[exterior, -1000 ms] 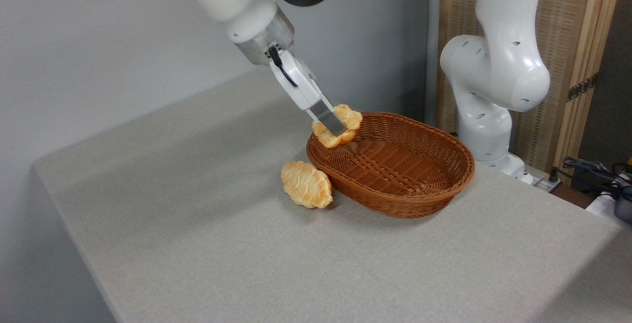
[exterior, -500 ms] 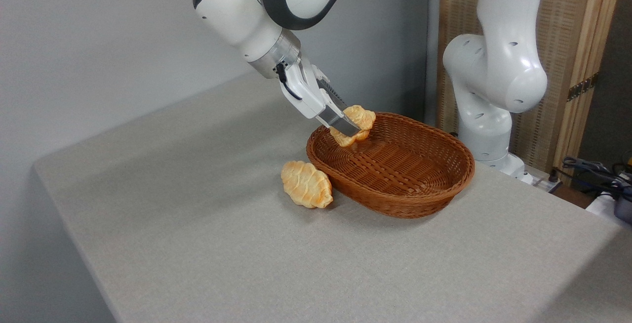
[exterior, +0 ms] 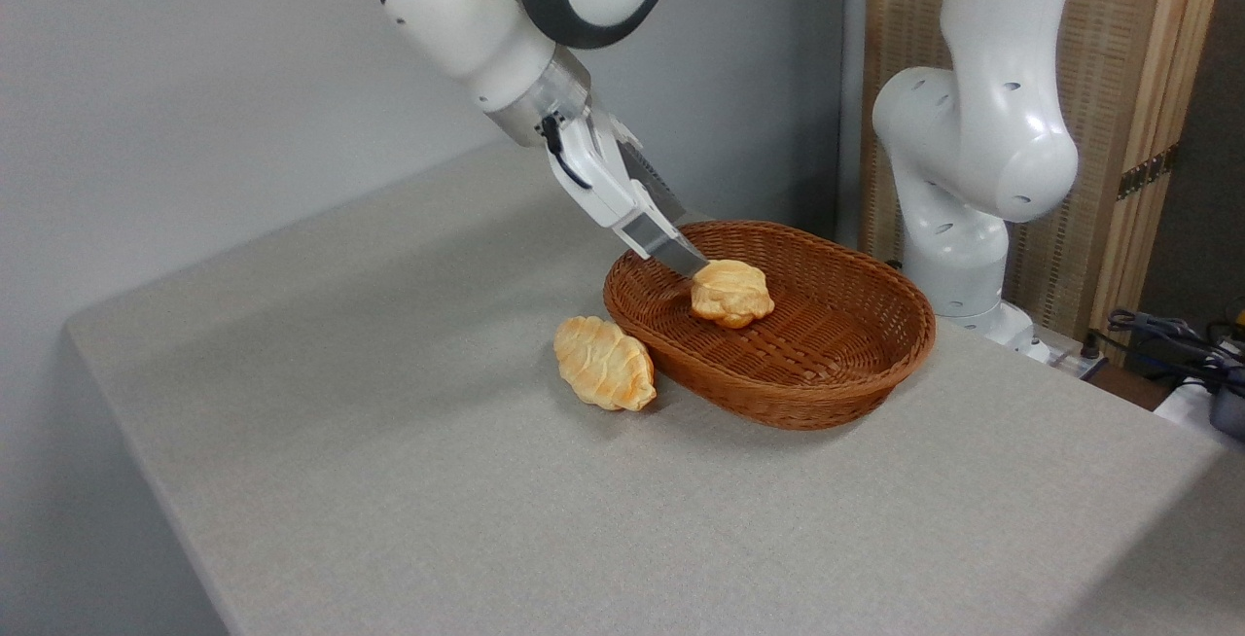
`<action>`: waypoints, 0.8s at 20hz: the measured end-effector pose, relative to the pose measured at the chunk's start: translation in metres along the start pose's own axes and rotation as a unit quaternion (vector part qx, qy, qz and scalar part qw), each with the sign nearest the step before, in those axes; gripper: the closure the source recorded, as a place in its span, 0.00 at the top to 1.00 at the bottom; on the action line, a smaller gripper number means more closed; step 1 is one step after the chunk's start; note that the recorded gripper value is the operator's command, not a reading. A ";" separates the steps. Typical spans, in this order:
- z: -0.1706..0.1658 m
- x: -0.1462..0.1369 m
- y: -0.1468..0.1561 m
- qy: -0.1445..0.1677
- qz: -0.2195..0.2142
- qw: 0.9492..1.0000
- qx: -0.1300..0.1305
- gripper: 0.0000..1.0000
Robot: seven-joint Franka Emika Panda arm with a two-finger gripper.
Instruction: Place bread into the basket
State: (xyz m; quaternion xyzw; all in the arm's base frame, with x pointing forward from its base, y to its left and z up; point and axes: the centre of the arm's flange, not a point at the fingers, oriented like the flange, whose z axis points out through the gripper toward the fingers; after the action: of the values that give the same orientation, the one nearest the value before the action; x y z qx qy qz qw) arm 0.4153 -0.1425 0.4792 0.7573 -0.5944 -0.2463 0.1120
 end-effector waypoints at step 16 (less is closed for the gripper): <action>-0.120 -0.097 -0.067 0.188 -0.152 0.951 0.191 1.00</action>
State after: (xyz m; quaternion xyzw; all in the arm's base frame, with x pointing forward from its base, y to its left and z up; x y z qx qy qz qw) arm 0.5159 -0.0466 0.5735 0.8787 -0.4761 0.0044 0.0361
